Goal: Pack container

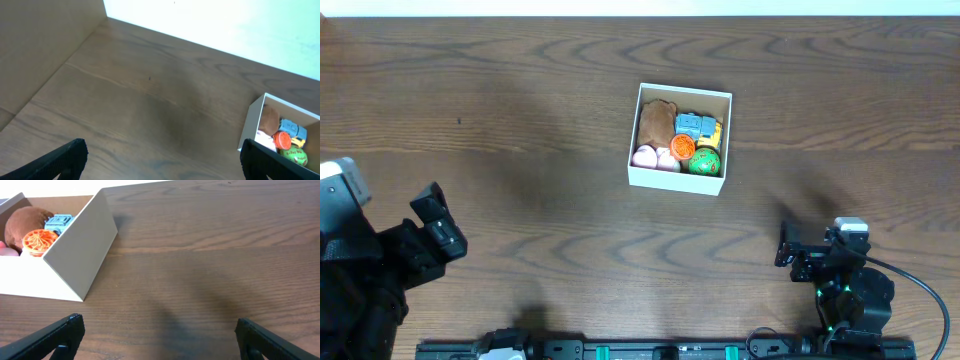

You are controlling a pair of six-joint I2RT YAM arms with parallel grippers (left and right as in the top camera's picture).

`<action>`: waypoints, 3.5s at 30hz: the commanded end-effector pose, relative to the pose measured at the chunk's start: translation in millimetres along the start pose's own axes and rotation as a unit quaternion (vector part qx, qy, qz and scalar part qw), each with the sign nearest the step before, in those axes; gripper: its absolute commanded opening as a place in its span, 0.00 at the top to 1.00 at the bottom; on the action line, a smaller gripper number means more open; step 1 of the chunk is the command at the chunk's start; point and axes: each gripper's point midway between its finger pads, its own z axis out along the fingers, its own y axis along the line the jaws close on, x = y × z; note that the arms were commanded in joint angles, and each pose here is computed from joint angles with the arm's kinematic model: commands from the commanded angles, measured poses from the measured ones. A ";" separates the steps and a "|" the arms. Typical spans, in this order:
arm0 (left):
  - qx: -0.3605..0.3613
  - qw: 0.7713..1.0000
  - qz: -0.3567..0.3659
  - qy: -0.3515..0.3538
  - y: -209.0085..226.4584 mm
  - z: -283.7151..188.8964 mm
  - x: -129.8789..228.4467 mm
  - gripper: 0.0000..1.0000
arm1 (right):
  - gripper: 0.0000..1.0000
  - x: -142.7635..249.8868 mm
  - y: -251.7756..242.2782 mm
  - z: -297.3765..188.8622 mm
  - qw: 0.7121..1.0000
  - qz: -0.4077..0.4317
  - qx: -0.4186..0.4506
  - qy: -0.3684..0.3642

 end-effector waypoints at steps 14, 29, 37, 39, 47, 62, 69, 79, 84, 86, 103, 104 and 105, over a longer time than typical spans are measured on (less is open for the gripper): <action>0.041 0.995 -0.017 -0.092 -14.5 91.9 42.1 0.02 | 0.01 0.5 0.9 0.4 1.000 0.005 -0.001 -0.003; 0.076 0.990 -0.022 -0.120 -14.4 167.2 156.2 0.02 | 0.01 0.5 0.9 0.4 1.000 0.005 -0.001 -0.003; 0.083 0.983 -0.026 -0.159 -13.1 185.9 177.6 0.02 | 0.01 0.5 0.9 0.4 1.000 0.005 -0.001 -0.003; 0.085 0.982 -0.027 -0.166 -12.9 189.2 180.9 0.02 | 0.01 0.5 0.8 0.4 1.000 0.005 -0.001 -0.003; 0.085 0.981 -0.027 -0.170 -11.3 200.0 197.6 0.02 | 0.01 0.5 0.9 0.4 1.000 0.005 -0.001 -0.003; 0.082 0.983 -0.027 -0.163 -9.3 216.1 218.9 0.02 | 0.01 0.5 0.8 0.4 1.000 0.005 -0.001 -0.003; 0.082 0.983 -0.026 -0.162 -9.1 217.2 220.2 0.02 | 0.01 0.5 0.8 0.4 1.000 0.005 -0.001 -0.003; 0.082 0.983 -0.026 -0.160 -9.1 217.6 220.8 0.02 | 0.01 0.5 0.9 0.4 1.000 0.005 -0.001 -0.003; 0.082 0.983 -0.026 -0.160 -9.1 217.6 220.8 0.02 | 0.01 0.5 0.9 0.4 1.000 0.005 -0.001 -0.003; 0.082 0.983 -0.026 -0.160 -9.1 217.6 220.8 0.02 | 0.01 0.5 0.9 0.4 1.000 0.005 -0.001 -0.003; 0.082 0.983 -0.026 -0.160 -9.1 217.6 220.8 0.02 | 0.01 0.5 0.9 0.4 1.000 0.005 -0.001 -0.003; 0.082 0.983 -0.026 -0.160 -9.1 217.6 220.8 0.02 | 0.01 0.5 0.8 0.4 1.000 0.005 -0.001 -0.003; 0.082 0.983 -0.026 -0.160 -9.1 217.6 220.8 0.02 | 0.01 0.5 0.9 0.4 1.000 0.005 -0.001 -0.003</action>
